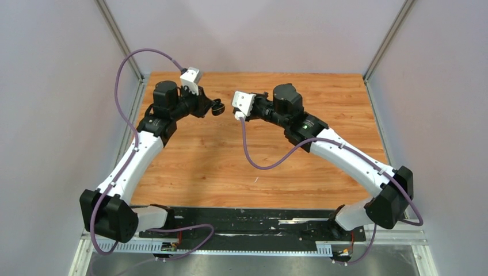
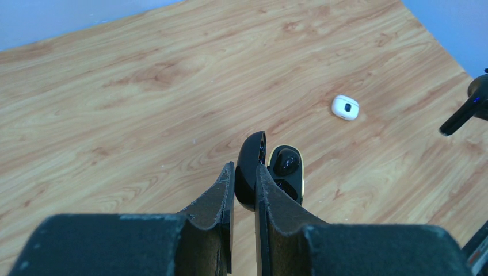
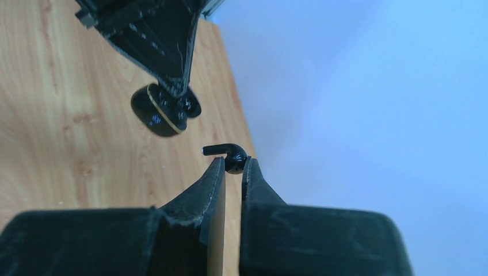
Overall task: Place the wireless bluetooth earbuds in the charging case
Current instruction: Place the earbud in the charging case.
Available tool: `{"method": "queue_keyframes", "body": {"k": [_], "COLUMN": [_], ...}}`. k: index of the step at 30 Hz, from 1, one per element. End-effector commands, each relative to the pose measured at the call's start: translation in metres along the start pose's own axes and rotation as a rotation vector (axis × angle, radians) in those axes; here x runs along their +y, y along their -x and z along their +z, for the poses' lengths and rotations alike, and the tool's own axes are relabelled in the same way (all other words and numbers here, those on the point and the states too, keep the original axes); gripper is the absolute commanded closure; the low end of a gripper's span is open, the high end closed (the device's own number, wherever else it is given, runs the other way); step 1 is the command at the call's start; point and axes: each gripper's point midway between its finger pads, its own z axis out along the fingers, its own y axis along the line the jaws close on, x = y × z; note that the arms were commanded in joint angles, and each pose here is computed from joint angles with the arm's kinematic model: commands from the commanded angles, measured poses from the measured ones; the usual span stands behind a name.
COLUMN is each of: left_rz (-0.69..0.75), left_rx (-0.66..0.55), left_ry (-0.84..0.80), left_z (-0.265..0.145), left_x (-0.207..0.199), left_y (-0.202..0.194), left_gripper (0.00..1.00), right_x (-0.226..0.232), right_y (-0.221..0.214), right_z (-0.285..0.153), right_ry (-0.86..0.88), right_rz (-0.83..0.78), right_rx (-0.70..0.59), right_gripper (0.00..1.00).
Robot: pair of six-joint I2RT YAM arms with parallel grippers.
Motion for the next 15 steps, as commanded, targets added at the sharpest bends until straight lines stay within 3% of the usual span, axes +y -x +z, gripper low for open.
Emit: {"method": "queue_keyframes", "body": {"k": [1,15], "left_rz": [-0.014,0.042], "left_rx": [-0.097,-0.214], "left_ry": [-0.005,-0.096], "left_z": [-0.002,-0.025], "left_x": [-0.013,-0.040], "left_y": [0.035,0.048], "left_gripper": [1.00,1.00], "right_x": [-0.022,0.005], "right_y": [0.044,0.068], "right_z": [0.010,0.028], "right_ry": [-0.053,0.027], "right_rz": [-0.230,-0.356], "right_rx": [-0.121,-0.231], "right_gripper": [1.00,1.00]}}
